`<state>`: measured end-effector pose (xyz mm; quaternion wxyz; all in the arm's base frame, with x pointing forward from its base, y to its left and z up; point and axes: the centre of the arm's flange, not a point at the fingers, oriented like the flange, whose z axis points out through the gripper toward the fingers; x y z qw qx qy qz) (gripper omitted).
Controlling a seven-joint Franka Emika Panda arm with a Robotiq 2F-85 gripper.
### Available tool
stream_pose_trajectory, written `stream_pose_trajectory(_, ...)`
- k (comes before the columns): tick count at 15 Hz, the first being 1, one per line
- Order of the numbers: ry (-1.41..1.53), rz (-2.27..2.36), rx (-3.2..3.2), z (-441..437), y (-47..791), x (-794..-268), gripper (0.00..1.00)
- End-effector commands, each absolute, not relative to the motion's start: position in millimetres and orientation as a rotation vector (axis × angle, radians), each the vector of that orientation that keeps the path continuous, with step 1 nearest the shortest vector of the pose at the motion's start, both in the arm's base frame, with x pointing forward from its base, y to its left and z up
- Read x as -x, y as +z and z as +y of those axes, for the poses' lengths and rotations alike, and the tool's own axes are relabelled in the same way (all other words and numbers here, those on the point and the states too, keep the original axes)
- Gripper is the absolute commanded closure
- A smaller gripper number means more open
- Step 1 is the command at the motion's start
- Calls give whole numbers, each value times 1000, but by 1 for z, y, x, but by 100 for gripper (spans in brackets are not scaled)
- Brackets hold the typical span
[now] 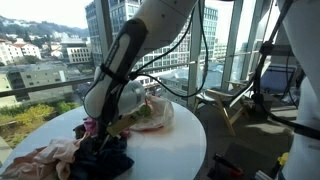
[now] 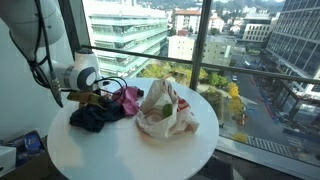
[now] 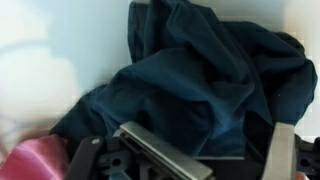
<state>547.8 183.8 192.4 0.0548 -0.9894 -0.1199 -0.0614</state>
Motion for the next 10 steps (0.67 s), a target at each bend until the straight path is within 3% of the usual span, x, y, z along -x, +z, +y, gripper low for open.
stream_pose_trajectory(1, -110, -441, 3011, 202, 169, -554, 0)
stream_pose_trajectory(4, -9, -519, 3030, 209, 150, -543, 0)
stream_pose_trajectory(5, 17, -542, 3036, 212, 146, -540, 25)
stream_pose_trajectory(6, 45, -549, 3040, 213, 145, -538, 27)
stream_pose_trajectory(10, 125, -518, 3048, 215, 156, -536, 57)
